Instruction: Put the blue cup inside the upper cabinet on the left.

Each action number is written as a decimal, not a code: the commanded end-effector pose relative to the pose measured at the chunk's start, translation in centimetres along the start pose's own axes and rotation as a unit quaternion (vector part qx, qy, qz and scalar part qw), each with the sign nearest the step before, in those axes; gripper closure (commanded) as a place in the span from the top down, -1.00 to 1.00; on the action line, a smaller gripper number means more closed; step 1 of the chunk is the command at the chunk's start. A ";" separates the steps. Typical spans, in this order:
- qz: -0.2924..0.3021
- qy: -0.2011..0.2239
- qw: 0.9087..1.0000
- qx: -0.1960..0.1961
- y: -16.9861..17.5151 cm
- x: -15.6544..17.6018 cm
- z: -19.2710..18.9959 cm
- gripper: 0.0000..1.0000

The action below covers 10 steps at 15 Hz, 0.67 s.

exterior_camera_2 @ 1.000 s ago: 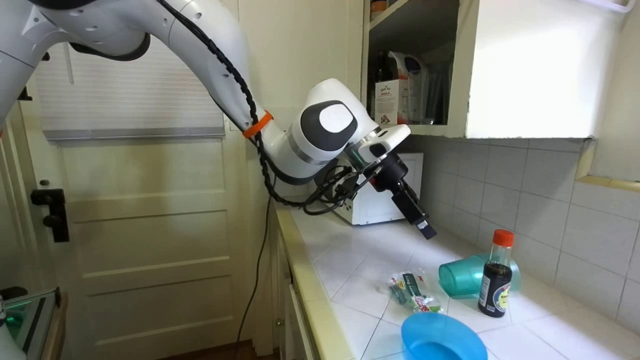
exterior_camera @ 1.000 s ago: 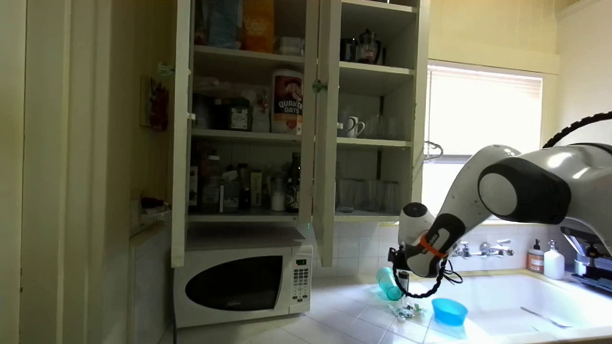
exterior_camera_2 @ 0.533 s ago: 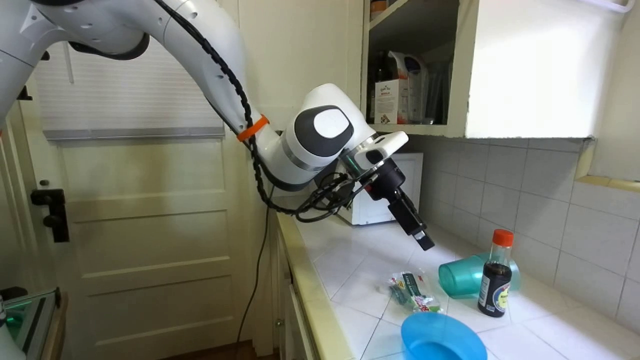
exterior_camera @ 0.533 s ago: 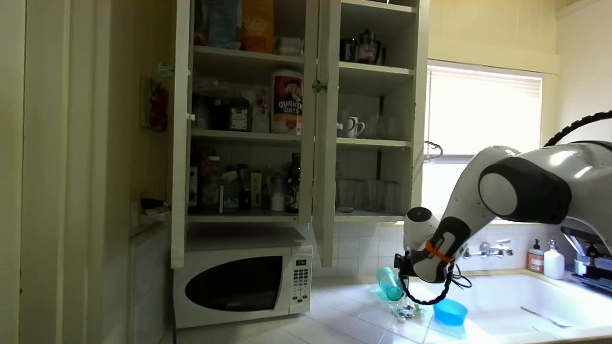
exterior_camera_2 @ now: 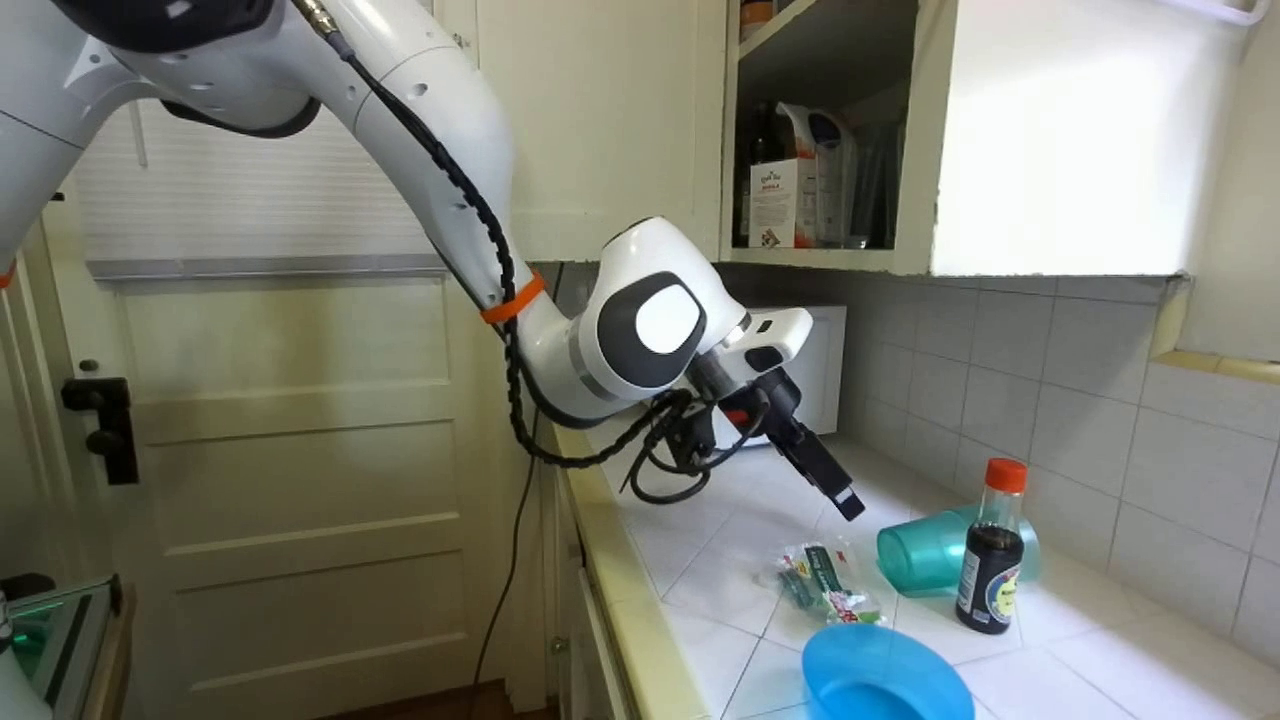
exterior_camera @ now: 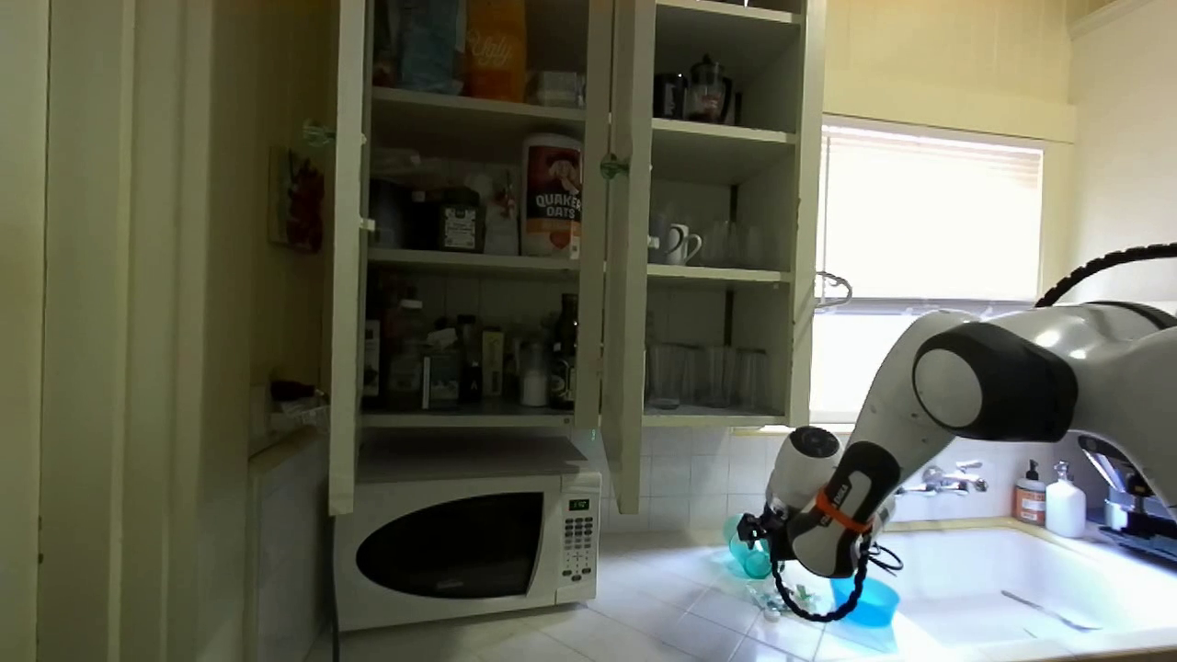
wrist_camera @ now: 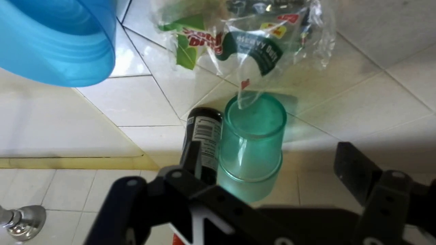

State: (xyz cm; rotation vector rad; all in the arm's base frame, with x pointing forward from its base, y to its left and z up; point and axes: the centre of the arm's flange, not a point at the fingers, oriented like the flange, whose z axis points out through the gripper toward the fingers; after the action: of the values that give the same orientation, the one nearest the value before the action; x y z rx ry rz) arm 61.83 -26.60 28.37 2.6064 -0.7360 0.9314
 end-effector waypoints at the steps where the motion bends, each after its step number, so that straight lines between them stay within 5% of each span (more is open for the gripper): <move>1: 0.017 0.023 1.000 -0.010 1.2 1.7 2.6 1.00; 10: 0.041 0.015 0.999 -0.018 0.1 5.0 7.4 1.00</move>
State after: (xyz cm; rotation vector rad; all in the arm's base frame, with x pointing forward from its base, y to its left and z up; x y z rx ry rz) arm 66.04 -29.58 27.51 2.5457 -0.7853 0.9946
